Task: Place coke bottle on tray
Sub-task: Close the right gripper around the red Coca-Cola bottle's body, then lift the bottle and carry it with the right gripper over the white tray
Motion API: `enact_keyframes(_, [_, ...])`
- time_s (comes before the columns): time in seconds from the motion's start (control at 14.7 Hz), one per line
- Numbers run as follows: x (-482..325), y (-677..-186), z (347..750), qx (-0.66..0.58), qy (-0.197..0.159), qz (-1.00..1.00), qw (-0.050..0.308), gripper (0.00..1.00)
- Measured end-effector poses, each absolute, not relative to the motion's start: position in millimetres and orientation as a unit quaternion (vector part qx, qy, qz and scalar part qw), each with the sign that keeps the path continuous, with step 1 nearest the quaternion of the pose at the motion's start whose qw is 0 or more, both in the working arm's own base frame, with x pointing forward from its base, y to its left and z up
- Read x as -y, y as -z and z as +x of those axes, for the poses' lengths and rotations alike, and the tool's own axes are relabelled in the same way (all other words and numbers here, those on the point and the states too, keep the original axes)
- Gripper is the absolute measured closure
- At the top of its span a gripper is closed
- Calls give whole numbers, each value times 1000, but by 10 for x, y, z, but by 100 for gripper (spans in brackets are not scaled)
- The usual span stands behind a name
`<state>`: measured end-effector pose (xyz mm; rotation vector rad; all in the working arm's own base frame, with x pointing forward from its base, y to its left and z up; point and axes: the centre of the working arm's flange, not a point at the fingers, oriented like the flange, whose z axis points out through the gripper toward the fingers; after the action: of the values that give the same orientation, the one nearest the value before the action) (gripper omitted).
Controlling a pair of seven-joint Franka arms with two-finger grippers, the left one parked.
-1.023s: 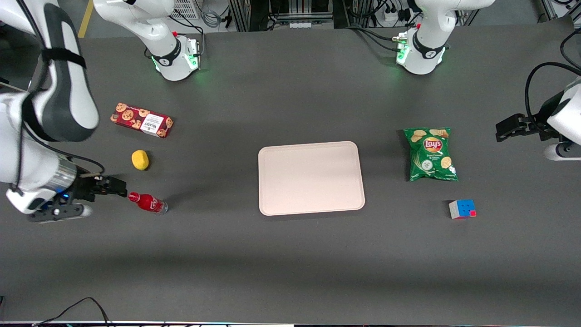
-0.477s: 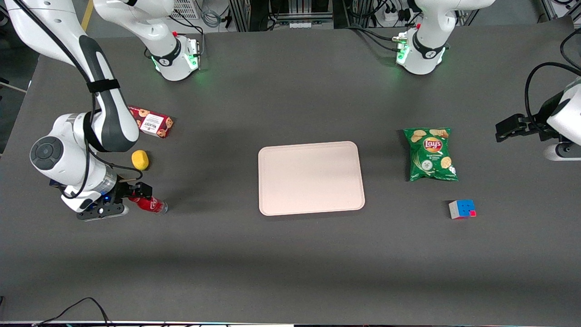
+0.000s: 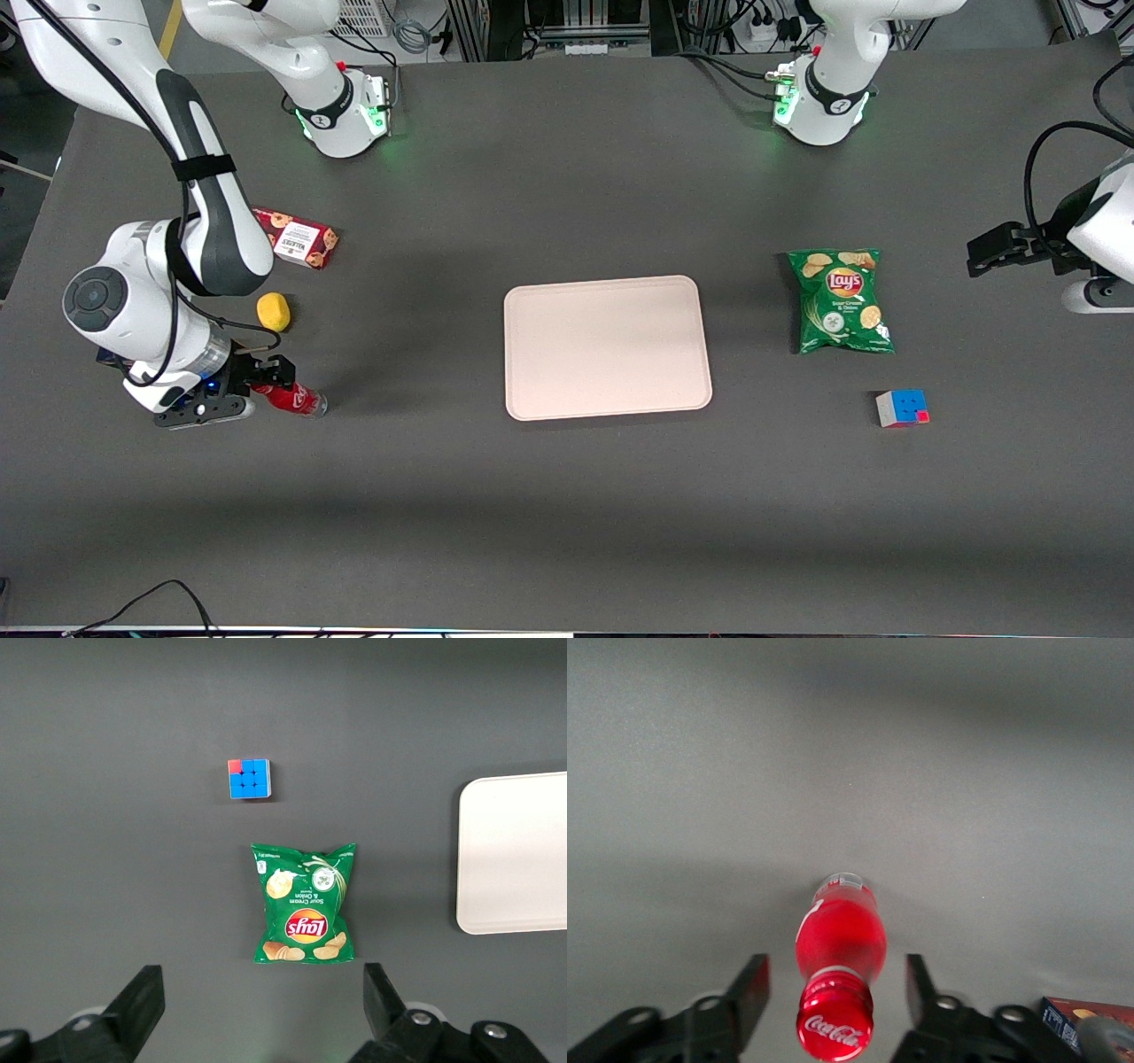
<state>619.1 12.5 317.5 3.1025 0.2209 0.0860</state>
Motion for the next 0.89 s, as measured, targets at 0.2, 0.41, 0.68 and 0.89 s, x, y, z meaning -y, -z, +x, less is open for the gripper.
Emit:
enact_keyframes(0.2, [-134, -3181, 6191, -72, -28, 997, 15, 64])
enact_keyframes(0.41, [-166, -3191, 6179, -74, -24, 997, 13, 68])
enact_keyframes(0.68, [-266, -3599, 6174, -81, -12, 997, 9, 68])
enact_keyframes(0.89, [-616, -4571, 6177, -78, 6, 997, -5, 68])
